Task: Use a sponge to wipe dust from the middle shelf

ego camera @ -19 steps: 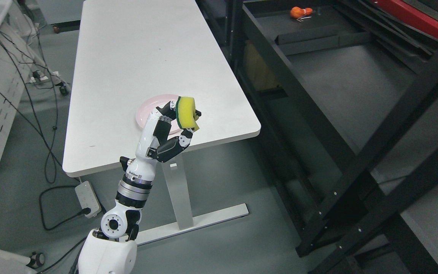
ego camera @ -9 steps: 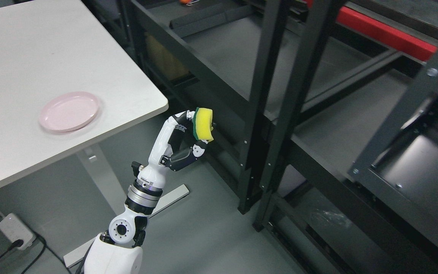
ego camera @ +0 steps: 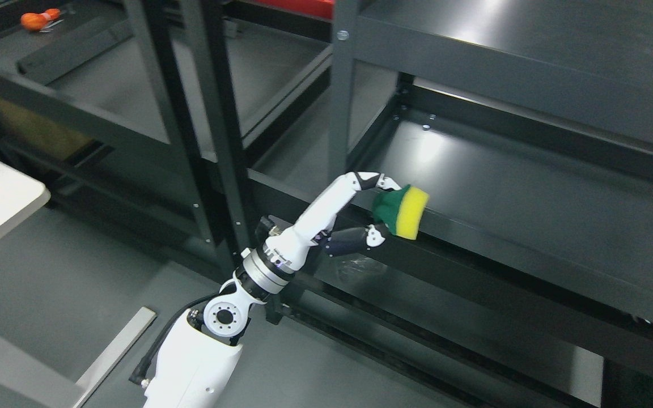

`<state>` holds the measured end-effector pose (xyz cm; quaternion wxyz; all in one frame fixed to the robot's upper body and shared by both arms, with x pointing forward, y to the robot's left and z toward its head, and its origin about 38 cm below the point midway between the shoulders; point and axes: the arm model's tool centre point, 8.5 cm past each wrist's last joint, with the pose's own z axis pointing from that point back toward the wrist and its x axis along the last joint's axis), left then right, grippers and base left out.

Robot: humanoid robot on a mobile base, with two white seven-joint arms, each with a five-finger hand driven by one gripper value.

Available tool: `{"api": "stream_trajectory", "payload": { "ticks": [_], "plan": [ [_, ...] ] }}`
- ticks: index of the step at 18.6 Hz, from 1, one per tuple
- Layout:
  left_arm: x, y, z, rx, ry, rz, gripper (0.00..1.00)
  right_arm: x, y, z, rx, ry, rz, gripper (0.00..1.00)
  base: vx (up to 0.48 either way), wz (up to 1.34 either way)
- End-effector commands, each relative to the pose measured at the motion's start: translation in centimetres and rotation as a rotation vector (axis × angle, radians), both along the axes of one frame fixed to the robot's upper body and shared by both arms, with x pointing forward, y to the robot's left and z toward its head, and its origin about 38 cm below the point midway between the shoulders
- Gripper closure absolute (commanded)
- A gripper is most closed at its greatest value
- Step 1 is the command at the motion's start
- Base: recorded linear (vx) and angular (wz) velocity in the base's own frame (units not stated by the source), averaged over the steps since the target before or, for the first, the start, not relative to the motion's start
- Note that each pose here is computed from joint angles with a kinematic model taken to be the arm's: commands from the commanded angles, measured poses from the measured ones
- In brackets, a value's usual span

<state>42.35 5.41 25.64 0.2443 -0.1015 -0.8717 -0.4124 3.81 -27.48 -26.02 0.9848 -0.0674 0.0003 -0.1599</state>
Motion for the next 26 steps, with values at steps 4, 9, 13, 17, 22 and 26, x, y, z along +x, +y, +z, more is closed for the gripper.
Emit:
{"api": "stream_trajectory", "payload": {
  "ticks": [4, 9, 13, 17, 22, 26],
  "plan": [
    [-0.9, -7.3, 12.6, 0.395, -0.585, -0.066, 1.0, 0.6, -1.2, 0.1, -0.021, -0.019, 0.0, 0.0, -0.024, -0.71],
    [-3.6, -8.2, 25.6, 0.389, -0.899, -0.029, 1.0, 0.6, -1.2, 0.1, -0.021, -0.019, 0.0, 0.0, 0.027, -0.45],
    [-5.9, -8.9, 30.2, 0.415, -1.039, -0.014, 1.0, 0.6, -1.2, 0.1, -0.021, -0.019, 0.0, 0.0, 0.046, -0.29],
    [-3.7, -9.4, 29.4, 0.607, -1.096, 0.12, 1.0, 0.6, -1.2, 0.1, -0.021, -0.019, 0.0, 0.0, 0.023, -0.15],
    [-0.1, -8.9, 27.5, 0.694, -1.027, 0.182, 1.0, 0.6, -1.2, 0.1, -0.021, -0.019, 0.0, 0.0, 0.004, -0.01],
    [0.2, -8.7, 24.7, 0.698, -1.006, 0.124, 1.0, 0.6, -1.2, 0.1, -0.021, -0.019, 0.0, 0.0, 0.0, 0.0]
  ]
}}
